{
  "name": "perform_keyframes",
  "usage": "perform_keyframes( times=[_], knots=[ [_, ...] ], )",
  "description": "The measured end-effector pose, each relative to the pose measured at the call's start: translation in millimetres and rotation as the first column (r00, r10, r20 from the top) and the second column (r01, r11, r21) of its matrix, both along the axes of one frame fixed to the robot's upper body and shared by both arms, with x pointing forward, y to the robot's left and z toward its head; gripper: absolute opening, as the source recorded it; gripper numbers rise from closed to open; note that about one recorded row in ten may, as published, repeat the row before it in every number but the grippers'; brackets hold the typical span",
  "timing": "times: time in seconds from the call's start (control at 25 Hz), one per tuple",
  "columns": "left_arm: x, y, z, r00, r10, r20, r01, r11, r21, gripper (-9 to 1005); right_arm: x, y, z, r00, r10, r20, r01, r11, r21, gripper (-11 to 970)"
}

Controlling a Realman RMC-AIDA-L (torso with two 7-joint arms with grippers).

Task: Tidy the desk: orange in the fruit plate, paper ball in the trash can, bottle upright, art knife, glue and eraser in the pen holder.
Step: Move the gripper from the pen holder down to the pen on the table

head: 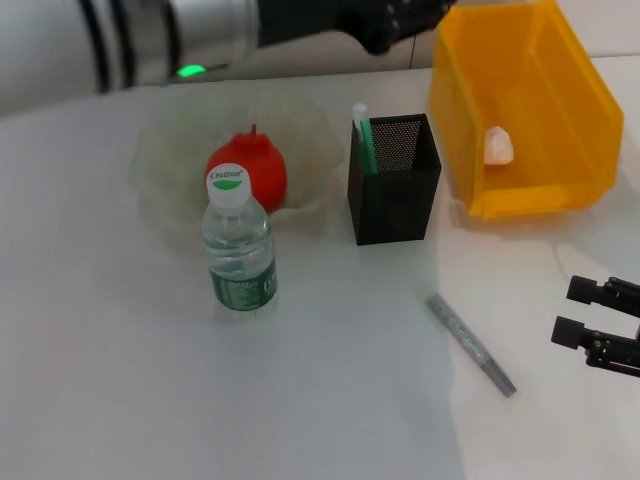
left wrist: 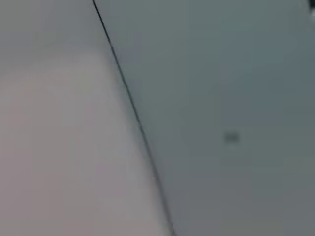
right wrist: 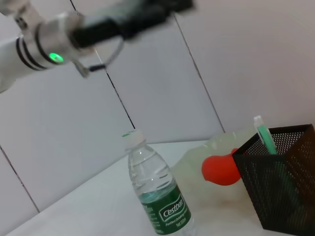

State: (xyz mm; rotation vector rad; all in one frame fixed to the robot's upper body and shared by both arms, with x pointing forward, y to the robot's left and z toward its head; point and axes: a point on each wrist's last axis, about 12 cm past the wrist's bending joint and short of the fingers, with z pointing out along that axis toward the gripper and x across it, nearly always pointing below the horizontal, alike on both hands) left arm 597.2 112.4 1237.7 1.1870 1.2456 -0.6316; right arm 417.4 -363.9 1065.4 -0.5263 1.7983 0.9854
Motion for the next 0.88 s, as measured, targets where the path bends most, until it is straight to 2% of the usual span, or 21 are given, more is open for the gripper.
perform_keyframes(
  times=[0.04, 0.08, 0.16, 0.2, 0.24, 0.28, 0.32, 0.36, 0.4, 0.44, 0.56, 0.6, 0.64, 0.68, 0.72, 0.8, 0.84, 0.88],
  knots=[
    [0.0, 0, 0.0, 1.0, 0.0, 0.0, 0.0, 1.0, 0.0, 475, 0.0, 0, 0.0, 1.0, 0.0, 0.0, 0.0, 1.0, 0.0, 773],
    [0.4, 10, 3.0, 0.998, -0.043, -0.04, 0.041, 0.998, -0.049, 476, 0.0, -1, 0.3, 1.0, -0.003, 0.002, 0.003, 1.0, 0.0, 773],
    [1.1, 33, 5.6, 0.985, -0.133, -0.11, 0.114, 0.981, -0.159, 477, -0.2, -2, 1.1, 1.0, -0.013, 0.009, 0.013, 1.0, 0.001, 773],
    [-0.8, 50, -0.2, 0.971, -0.185, -0.15, 0.149, 0.964, -0.219, 477, -0.1, -3, 1.8, 1.0, -0.018, 0.015, 0.018, 1.0, 0.002, 773],
    [-5.5, 67, -12.5, 0.961, -0.218, -0.168, 0.17, 0.95, -0.264, 547, 0.7, -5, 5.4, 0.999, -0.028, 0.038, 0.028, 1.0, 0.014, 773],
    [-7.4, 70, -15.4, 0.96, -0.226, -0.164, 0.177, 0.947, -0.269, 618, 0.7, -5, 5.4, 0.999, -0.028, 0.038, 0.028, 1.0, 0.014, 773],
    [-12.8, 79, -27.4, 0.958, -0.234, -0.169, 0.181, 0.942, -0.281, 688, 0.5, -6, 7.2, 0.998, -0.032, 0.048, 0.031, 0.999, 0.023, 773],
    [-12.8, 79, -27.4, 0.958, -0.234, -0.169, 0.181, 0.942, -0.281, 709, 0.5, -6, 7.2, 0.998, -0.032, 0.048, 0.031, 0.999, 0.023, 773],
    [-30.1, 95, -53.6, 0.954, -0.254, -0.158, 0.2, 0.935, -0.294, 730, 0.0, -9, 12.4, 0.997, -0.038, 0.066, 0.036, 0.999, 0.039, 773],
    [-30.1, 95, -53.6, 0.954, -0.254, -0.158, 0.2, 0.935, -0.294, 751, 0.0, -9, 12.4, 0.997, -0.038, 0.066, 0.036, 0.999, 0.039, 773],
    [-57.6, 113, -90.5, 0.951, -0.258, -0.169, 0.195, 0.927, -0.32, 813, 1.0, -17, 26.5, 0.997, -0.037, 0.073, 0.035, 0.999, 0.037, 773],
    [-80.3, 124, -118.8, 0.949, -0.247, -0.197, 0.169, 0.924, -0.342, 834, 2.4, -20, 33.0, 0.997, -0.034, 0.065, 0.032, 0.999, 0.028, 773],
    [-80.3, 124, -118.8, 0.949, -0.247, -0.197, 0.169, 0.924, -0.342, 834, 6.1, -24, 44.2, 0.998, -0.031, 0.049, 0.031, 1.0, 0.002, 773],
    [-99.2, 131, -139.2, 0.954, -0.226, -0.195, 0.15, 0.928, -0.342, 834, 9.9, -26, 52.9, 0.999, -0.032, 0.022, 0.032, 0.999, -0.019, 773],
    [-99.2, 131, -139.2, 0.954, -0.226, -0.195, 0.15, 0.928, -0.342, 834, 14.6, -27, 62.5, 0.999, -0.033, 0.001, 0.033, 0.998, -0.046, 773],
    [-121.0, 135, -166.0, 0.957, -0.185, -0.222, 0.107, 0.94, -0.324, 834, 34.5, -27, 91.8, 0.994, -0.042, -0.099, 0.028, 0.991, -0.132, 773],
    [-121.0, 135, -166.0, 0.957, -0.185, -0.222, 0.107, 0.94, -0.324, 834, 34.5, -27, 91.8, 0.994, -0.042, -0.099, 0.028, 0.991, -0.132, 773],
    [-126.3, 135, -173.2, 0.954, -0.179, -0.241, 0.097, 0.944, -0.317, 834, 42.9, -25, 101.5, 0.99, -0.042, -0.134, 0.018, 0.985, -0.172, 773]
  ],
)
